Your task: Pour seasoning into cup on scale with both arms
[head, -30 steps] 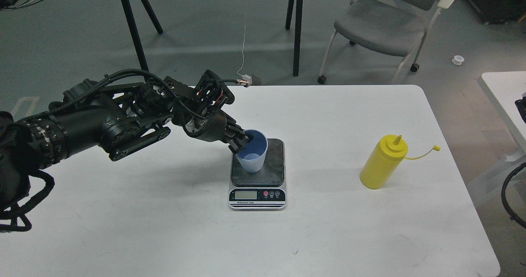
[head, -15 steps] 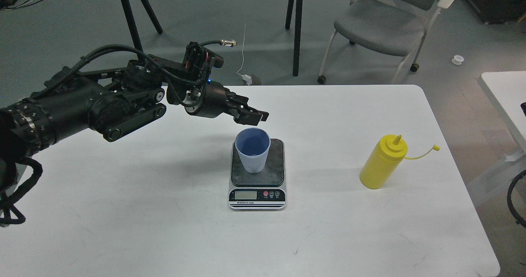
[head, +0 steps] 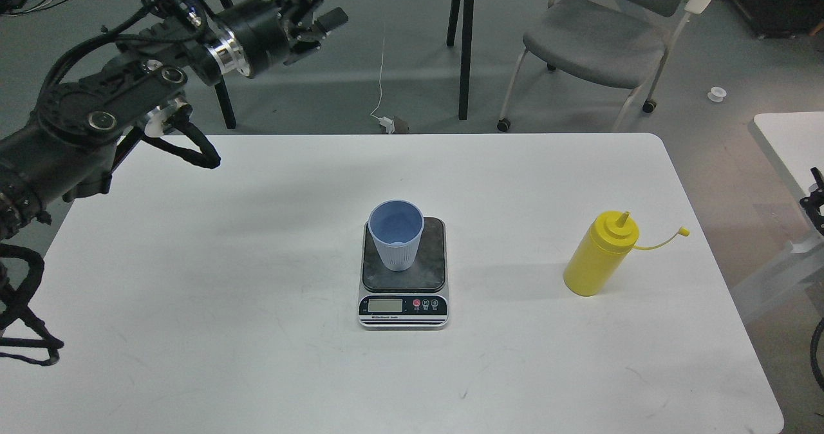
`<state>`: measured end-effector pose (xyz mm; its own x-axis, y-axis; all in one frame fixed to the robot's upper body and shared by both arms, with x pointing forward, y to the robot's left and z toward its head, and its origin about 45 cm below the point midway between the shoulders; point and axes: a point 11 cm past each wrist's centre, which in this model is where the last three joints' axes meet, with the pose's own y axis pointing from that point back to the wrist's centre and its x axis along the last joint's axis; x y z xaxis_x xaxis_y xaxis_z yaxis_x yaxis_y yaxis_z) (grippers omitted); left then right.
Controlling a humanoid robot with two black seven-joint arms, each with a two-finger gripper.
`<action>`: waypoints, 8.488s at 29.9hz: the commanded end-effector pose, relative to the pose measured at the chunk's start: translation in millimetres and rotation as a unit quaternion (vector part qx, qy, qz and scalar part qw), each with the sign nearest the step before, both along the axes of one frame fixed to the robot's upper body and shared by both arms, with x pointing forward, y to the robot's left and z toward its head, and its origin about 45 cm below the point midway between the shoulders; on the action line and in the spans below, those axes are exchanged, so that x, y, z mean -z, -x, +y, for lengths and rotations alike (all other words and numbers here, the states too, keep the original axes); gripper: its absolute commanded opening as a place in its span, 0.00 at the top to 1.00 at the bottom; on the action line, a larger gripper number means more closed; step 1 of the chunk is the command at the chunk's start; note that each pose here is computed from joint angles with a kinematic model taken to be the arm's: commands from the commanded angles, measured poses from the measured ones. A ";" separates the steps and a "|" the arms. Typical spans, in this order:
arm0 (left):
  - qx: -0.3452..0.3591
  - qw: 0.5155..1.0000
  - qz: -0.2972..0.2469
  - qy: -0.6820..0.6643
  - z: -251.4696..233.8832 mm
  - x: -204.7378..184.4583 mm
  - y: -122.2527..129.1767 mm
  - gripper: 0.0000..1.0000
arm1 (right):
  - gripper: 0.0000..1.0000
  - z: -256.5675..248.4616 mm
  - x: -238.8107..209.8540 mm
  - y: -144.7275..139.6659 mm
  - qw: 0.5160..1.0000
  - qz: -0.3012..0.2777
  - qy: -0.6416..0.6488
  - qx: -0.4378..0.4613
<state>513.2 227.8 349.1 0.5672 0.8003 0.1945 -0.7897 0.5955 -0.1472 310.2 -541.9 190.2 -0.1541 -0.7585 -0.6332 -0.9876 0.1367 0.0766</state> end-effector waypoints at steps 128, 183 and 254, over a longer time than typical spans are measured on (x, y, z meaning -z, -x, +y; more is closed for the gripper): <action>-0.193 0.857 0.120 0.462 134.7 84.5 25.5 0.01 | 0.61 468.8 -35.4 -100.2 0.455 -0.348 0.734 -0.365; -0.179 0.859 0.121 0.464 125.2 80.0 25.5 0.01 | 0.53 286.5 131.2 2.8 0.950 0.042 -0.286 -0.120; -0.207 0.848 0.130 0.470 174.8 112.2 61.3 0.01 | 0.00 78.2 -77.0 -155.2 0.992 -0.120 -0.027 0.003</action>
